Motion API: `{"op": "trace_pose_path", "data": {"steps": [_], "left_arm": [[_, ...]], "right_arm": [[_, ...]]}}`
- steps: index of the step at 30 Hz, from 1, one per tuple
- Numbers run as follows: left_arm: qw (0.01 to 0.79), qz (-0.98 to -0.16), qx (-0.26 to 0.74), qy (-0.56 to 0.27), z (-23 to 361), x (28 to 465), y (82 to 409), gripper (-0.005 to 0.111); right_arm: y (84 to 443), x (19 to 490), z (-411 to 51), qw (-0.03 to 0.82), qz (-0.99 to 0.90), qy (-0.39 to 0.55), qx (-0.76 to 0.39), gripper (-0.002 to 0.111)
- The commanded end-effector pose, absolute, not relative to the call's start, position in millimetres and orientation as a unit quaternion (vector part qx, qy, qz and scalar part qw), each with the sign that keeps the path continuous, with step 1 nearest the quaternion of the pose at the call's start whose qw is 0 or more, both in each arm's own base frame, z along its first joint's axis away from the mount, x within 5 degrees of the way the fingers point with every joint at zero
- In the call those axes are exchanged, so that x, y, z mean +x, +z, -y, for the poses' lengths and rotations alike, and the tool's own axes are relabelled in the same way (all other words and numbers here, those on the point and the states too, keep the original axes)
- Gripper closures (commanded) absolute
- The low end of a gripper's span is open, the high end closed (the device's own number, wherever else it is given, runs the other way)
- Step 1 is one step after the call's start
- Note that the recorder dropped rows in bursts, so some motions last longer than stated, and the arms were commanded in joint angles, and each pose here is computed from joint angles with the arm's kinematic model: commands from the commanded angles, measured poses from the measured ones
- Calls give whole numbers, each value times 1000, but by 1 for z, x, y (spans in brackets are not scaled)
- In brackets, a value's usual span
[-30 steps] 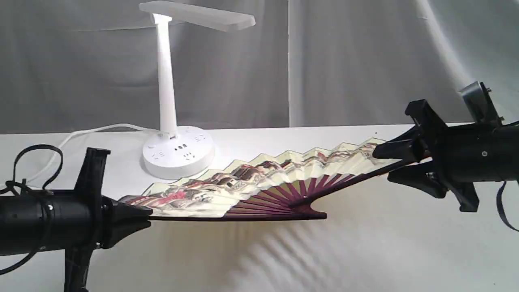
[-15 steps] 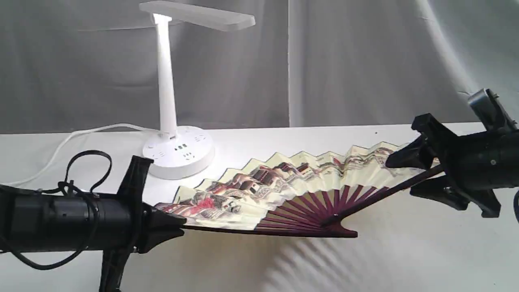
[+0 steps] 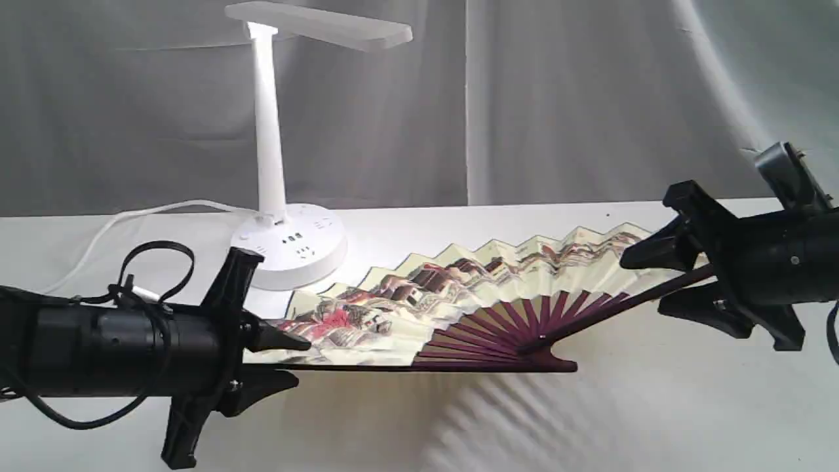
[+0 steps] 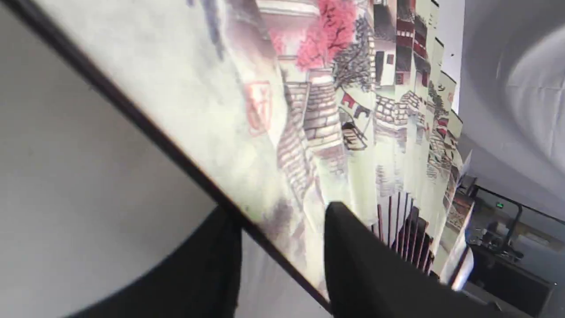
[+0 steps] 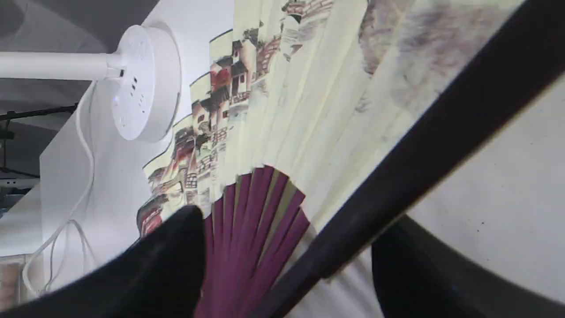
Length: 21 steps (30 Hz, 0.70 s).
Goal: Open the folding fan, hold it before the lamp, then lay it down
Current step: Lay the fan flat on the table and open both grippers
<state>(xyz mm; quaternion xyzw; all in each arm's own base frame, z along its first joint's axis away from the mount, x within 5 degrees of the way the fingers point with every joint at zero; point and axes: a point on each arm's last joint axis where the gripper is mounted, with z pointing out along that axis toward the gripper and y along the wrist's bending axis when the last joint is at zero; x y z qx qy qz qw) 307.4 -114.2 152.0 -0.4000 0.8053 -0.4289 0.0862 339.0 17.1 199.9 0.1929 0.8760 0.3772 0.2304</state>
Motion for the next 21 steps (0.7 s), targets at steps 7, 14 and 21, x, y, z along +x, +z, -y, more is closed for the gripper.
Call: {"op": "trace_pose_path", "data": {"steps": [7,14,21], "left_arm": [[99,-814,-387,-421,115,308,152,61],[120,-838,-318,-427,117,307,153,60],[163,-865,-251,-403,115,308,152,60]], "right_arm": [[201,338,-15,233,-884,357,190,53],[198,342,-8,258,-889,320,202,53],[193,342,1,267,-905,263,203,53]]}}
